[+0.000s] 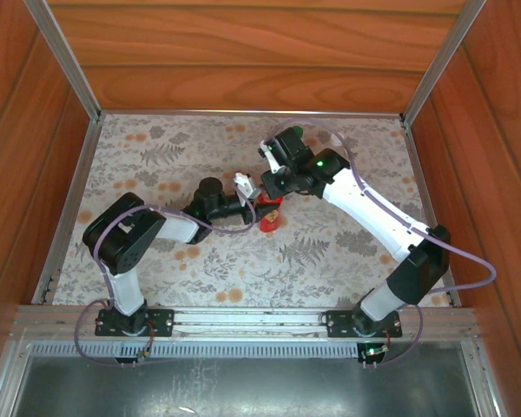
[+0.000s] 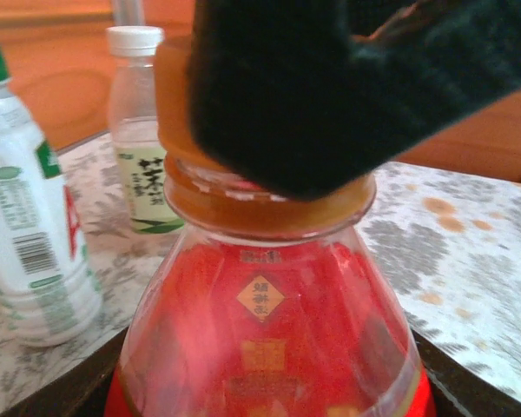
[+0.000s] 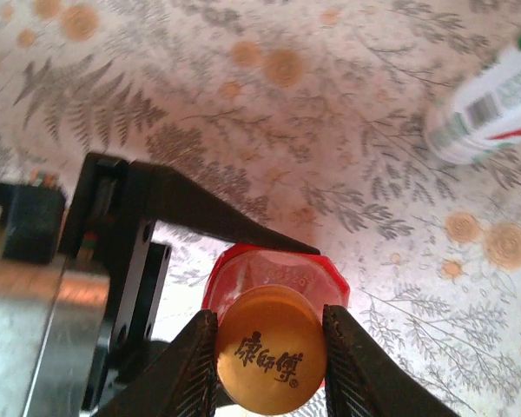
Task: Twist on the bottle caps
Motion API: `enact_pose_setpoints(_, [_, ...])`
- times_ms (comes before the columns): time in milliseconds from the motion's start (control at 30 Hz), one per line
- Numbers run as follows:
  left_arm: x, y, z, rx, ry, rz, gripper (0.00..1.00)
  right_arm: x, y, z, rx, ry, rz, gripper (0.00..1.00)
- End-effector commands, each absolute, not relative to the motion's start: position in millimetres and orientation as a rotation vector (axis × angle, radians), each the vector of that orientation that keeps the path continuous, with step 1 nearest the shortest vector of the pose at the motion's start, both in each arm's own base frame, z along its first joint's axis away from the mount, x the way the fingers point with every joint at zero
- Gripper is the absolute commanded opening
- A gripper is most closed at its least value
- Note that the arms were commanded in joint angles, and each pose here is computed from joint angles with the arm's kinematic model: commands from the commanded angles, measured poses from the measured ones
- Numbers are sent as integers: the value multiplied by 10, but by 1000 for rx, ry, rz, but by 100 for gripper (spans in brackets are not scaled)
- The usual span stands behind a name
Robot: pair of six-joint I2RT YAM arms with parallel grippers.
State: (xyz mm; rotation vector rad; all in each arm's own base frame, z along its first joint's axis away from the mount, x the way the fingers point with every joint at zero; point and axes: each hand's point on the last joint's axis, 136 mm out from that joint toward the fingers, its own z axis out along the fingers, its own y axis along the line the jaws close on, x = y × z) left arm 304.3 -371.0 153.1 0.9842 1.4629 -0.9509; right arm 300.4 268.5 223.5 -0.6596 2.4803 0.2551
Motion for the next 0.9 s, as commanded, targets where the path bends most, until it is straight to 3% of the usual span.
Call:
enact_pose_setpoints(0, [3355, -3661, 1542, 776, 1562, -758, 58, 3042, 2511, 2087, -412, 2543, 163, 24])
enact_pose_setpoints(200, [3280, -3664, 1599, 771, 1551, -739, 59, 3087, 2566, 2230, -424, 2474, 209, 25])
enact_pose_setpoints(467, [2928, -3560, 1610, 965, 1475, -920, 59, 2726, 2810, 2772, -904, 2147, 457, 59])
enact_pose_setpoints(667, [2227, -3472, 1828, 1257, 1241, -1212, 59, 2088, 2884, 3147, -1242, 1744, 704, 62])
enact_pose_setpoints(867, [1905, -3457, 2045, 1363, 1120, -1357, 58, 1651, 2939, 3280, -1433, 1565, 883, 62])
